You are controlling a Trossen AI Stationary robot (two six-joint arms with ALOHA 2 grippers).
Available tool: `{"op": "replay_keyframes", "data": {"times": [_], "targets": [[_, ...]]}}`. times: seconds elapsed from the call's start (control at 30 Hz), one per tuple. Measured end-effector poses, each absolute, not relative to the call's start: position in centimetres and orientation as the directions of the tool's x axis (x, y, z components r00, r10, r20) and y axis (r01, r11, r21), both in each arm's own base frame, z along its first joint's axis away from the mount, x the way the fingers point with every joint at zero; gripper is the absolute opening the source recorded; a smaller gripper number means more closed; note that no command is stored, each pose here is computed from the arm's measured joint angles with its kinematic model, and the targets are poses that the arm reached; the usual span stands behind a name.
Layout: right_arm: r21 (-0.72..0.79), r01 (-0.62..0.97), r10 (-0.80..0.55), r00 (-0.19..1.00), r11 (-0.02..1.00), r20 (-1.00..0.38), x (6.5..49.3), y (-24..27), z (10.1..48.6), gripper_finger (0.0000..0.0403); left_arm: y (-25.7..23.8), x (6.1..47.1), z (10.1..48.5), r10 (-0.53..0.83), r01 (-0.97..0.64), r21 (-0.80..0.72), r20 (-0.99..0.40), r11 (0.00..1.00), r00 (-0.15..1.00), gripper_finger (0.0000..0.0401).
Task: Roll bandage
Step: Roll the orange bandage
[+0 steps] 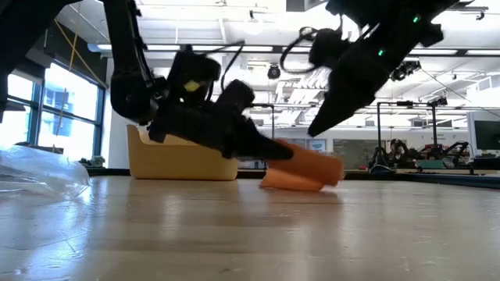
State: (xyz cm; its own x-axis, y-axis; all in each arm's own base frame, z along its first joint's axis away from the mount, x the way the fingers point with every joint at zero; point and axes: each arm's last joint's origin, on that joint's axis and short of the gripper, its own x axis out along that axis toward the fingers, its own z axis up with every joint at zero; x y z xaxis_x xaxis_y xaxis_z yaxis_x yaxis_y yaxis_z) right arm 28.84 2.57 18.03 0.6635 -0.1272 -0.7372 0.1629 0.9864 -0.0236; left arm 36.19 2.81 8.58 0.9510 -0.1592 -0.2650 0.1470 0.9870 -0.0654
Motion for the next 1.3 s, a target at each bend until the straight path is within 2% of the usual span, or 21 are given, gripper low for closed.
{"op": "replay_keyframes", "data": {"times": [0.13,0.27,0.37,0.53,0.7,0.93,1.03,1.23,1.3], "targets": [[-0.009,0.165,-0.116,0.654,0.986,-0.748,27.0,3.5,19.9,0.0256,0.7,36.4,10.4,-0.218,0.199,-0.104,-0.213,0.974,0.952,0.0014],[-0.037,0.201,-0.17,0.699,0.979,-0.694,24.9,4.4,22.6,0.0256,-0.8,36.3,12.9,-0.247,0.198,-0.29,-0.143,0.936,0.958,0.0014],[-0.042,0.212,-0.189,0.747,0.976,-0.637,23.9,4.7,24.1,0.0256,-0.7,36.4,13.4,-0.185,0.109,-0.46,-0.124,0.881,0.975,0.0014],[0.006,0.181,-0.137,0.766,0.983,-0.628,23.6,5.0,24.5,0.0256,1.9,36.4,10.8,0.003,-0.121,-0.505,-0.228,0.854,0.974,0.0014],[0.027,0.146,-0.093,0.75,0.989,-0.654,23.9,5.2,21.8,0.0256,5.0,36.3,7.8,0.097,-0.247,-0.547,-0.289,0.8,0.952,0.0014],[0.013,0.106,-0.075,0.78,0.994,-0.621,25.6,4.8,16.5,0.0246,6.7,36.7,6.1,0.133,-0.273,-0.57,-0.276,0.775,0.952,0.0014],[-0.03,0.12,-0.112,0.765,0.992,-0.634,27.2,3.8,14.6,0.0229,6.7,36.8,6.2,0.129,-0.268,-0.568,-0.273,0.778,0.953,0.0014],[-0.166,0.269,-0.306,0.645,0.949,-0.7,29.5,0.4,10.9,0.018,6.7,36.7,6.1,0.129,-0.268,-0.568,-0.274,0.778,0.953,0.0014],[-0.17,0.305,-0.33,0.617,0.937,-0.714,29.9,-0.6,10.0,0.0164,6.6,36.8,6.1,0.128,-0.268,-0.57,-0.274,0.777,0.953,0.0014]]}}
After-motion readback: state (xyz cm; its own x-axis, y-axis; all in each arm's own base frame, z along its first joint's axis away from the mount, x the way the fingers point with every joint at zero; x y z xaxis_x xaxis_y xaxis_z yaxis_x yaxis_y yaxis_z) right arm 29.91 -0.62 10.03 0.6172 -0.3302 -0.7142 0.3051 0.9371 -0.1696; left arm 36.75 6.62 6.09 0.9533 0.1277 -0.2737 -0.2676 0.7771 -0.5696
